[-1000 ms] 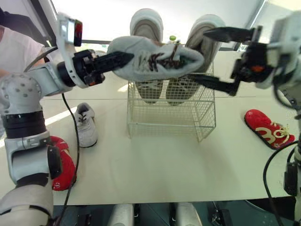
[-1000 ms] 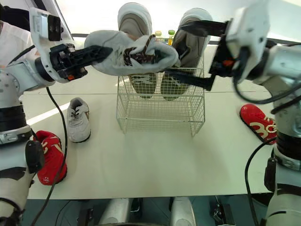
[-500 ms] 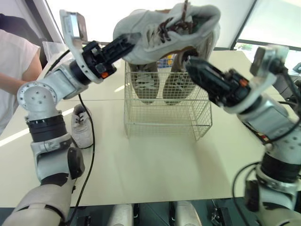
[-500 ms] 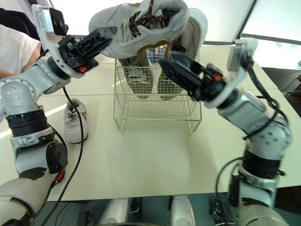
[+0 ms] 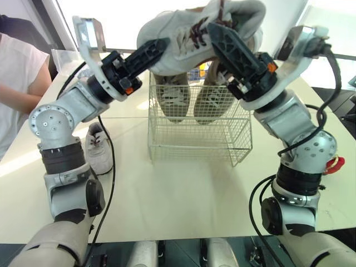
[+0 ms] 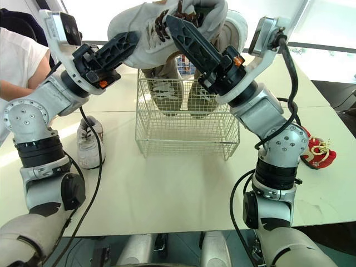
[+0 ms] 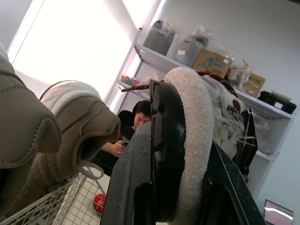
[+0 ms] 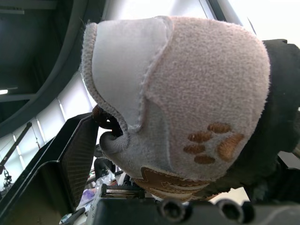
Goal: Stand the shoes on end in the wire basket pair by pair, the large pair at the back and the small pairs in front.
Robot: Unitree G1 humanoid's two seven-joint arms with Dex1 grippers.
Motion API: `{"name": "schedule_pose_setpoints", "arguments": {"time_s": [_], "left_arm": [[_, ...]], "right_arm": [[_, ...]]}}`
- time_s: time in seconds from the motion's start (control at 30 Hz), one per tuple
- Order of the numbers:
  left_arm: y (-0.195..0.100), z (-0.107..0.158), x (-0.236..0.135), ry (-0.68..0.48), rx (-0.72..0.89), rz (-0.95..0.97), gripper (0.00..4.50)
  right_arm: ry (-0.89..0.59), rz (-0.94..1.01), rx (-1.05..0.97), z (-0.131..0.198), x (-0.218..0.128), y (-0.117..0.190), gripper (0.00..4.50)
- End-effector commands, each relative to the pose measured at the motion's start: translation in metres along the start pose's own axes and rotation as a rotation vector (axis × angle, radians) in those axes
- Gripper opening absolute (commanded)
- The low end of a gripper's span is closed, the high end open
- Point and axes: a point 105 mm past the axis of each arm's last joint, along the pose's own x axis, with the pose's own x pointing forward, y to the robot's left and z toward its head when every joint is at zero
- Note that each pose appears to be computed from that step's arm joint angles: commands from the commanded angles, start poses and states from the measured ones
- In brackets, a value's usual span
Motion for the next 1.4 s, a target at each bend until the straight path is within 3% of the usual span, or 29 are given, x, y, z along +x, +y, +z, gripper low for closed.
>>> {"name": "schedule_pose_setpoints", "arguments": {"time_s": [0.03,0.2,0.27,0.47,0.53,0.57,0.9,1.17,1.4], "left_arm": [[-0.008,0.001,0.005,-0.011,0.043,-0.014,0.30],[-0.006,-0.007,0.005,0.023,0.053,0.018,0.30],[-0.005,-0.008,0.005,0.034,0.059,0.032,0.30],[-0.005,-0.011,-0.012,0.146,0.095,0.058,3.10],[-0.006,-0.010,-0.019,0.175,0.103,0.058,4.31],[-0.007,-0.010,-0.022,0.187,0.107,0.056,4.49],[-0.005,-0.007,-0.040,0.249,0.164,0.100,4.49],[-0.007,-0.015,-0.038,0.239,0.167,0.103,4.49],[-0.006,-0.020,-0.037,0.246,0.179,0.109,4.49]], "right_arm": [[-0.018,0.081,-0.036,0.007,0.009,0.017,3.16],[-0.008,0.078,-0.051,0.008,0.009,0.017,1.01],[0.002,0.070,-0.063,0.009,0.010,0.017,0.66],[0.152,0.073,-0.186,0.020,0.002,0.012,0.66],[0.210,0.073,-0.223,0.026,-0.004,0.008,0.66],[0.239,0.069,-0.241,0.029,-0.007,0.005,0.66],[0.702,0.103,-0.572,0.042,-0.049,-0.035,0.66],[0.853,0.129,-0.731,0.045,-0.056,-0.064,0.66],[0.969,0.151,-0.744,0.034,-0.063,-0.085,0.66]]}}
